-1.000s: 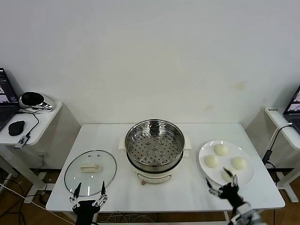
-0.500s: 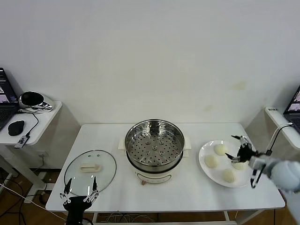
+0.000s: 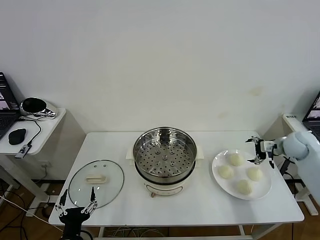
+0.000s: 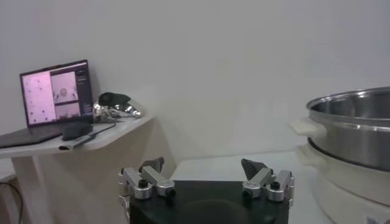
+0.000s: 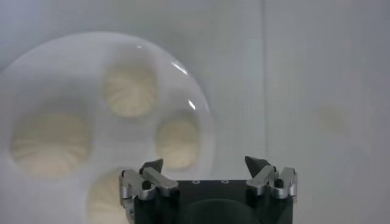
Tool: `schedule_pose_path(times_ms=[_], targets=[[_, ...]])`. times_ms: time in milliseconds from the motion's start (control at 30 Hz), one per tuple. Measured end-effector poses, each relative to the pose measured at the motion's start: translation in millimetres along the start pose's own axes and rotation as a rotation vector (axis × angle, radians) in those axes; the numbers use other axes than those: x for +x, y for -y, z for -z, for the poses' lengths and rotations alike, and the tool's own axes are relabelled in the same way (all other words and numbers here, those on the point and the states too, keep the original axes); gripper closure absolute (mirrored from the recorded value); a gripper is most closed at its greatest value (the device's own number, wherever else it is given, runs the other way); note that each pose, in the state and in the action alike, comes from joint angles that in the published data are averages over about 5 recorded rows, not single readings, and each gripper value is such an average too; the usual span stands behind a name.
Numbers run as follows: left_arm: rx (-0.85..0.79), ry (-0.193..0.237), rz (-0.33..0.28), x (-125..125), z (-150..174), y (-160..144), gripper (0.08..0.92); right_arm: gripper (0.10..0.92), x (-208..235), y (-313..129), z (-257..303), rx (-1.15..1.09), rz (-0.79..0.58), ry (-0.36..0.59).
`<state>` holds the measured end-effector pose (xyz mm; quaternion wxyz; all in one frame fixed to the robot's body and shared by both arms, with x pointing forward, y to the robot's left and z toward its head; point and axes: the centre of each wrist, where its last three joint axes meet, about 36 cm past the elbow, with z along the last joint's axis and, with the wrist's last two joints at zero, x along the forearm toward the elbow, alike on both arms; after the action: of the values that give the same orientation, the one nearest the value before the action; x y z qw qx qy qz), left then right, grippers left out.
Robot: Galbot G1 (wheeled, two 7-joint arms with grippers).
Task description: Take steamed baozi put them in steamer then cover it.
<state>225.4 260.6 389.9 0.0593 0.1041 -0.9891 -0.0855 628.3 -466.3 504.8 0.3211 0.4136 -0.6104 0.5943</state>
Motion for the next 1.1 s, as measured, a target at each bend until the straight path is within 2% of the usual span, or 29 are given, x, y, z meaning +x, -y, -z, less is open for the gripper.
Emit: schedule_pose_path(times_ms=[267,733,1100], targets=[[-0.006,0.004,0.009,-1.3,0.9,-4.0,0.177,0.2,-32.9,20.0,10.0,0.021,0.092,-0.031],[-0.007,0.003,0.01,-2.0,-0.3,-4.4,0.177,0.204,-71.8,30.0,18.7,0.004,0.167,-0.055],[-0.004,0.006,0.012,-1.7,-1.0,-2.5,0.177,0.279,-85.6,36.3,23.4,-0.01,0.166,-0.069]])
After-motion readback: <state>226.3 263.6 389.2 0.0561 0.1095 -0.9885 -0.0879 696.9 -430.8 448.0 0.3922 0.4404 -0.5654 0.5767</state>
